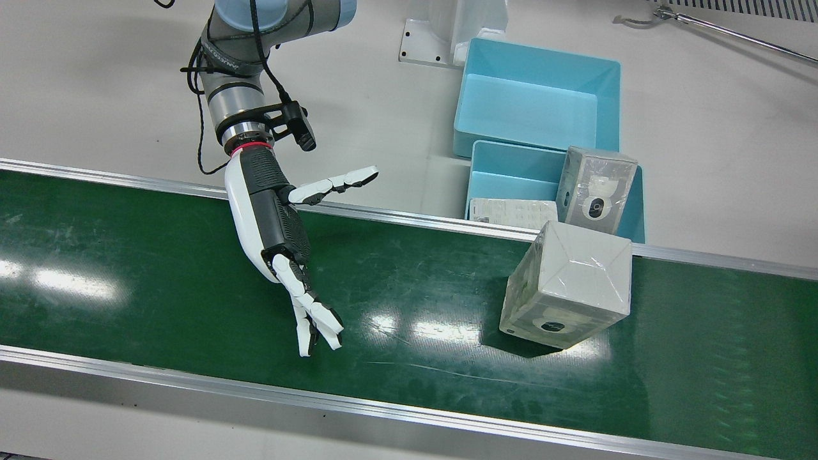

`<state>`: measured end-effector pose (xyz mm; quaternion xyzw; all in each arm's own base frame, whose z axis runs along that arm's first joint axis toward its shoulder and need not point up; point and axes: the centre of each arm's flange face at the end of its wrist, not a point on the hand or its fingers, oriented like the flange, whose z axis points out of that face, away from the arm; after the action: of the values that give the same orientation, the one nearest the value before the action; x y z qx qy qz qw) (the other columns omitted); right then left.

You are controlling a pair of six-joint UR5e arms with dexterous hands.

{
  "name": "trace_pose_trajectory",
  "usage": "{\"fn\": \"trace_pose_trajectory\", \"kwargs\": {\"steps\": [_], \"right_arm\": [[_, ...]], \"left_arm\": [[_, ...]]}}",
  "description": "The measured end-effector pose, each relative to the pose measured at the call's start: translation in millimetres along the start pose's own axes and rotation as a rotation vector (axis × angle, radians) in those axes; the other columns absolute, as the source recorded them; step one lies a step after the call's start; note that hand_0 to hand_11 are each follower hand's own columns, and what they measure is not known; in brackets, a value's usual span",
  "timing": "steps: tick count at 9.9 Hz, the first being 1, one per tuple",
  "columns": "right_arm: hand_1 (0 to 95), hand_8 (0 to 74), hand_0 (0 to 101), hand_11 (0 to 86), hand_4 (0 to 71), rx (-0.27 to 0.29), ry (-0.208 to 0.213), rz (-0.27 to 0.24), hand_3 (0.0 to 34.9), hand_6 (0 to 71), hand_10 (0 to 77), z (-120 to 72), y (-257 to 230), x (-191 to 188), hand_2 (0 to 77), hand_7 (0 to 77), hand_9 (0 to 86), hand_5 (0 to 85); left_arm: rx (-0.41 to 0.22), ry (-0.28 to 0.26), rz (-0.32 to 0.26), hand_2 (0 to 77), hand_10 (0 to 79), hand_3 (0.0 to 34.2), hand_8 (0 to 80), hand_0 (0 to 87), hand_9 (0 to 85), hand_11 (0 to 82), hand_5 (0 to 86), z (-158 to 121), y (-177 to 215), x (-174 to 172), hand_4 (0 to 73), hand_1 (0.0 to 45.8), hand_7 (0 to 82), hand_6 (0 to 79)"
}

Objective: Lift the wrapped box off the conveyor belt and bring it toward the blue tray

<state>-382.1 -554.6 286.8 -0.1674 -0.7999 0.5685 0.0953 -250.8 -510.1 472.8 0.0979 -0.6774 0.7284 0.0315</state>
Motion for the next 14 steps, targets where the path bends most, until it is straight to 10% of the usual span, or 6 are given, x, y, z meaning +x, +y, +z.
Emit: {"fn": "trace_pose_trajectory", "kwargs": {"steps": [14], "right_arm": [[14.7,0.0,49,1.1,8.7,0.009,-0.006,-0.010,0.0,2.7,0.0,1.4,-4.7,-3.7,5.5,1.6,1.1,10.4]], "left_arm": [[0.000,0.000,0.000,1.1,0.5,0.0,0.5,0.0,0.5,0.5,1.1,0.0,0.0,0.0,0.0,0.0,0.5,0.5]]}}
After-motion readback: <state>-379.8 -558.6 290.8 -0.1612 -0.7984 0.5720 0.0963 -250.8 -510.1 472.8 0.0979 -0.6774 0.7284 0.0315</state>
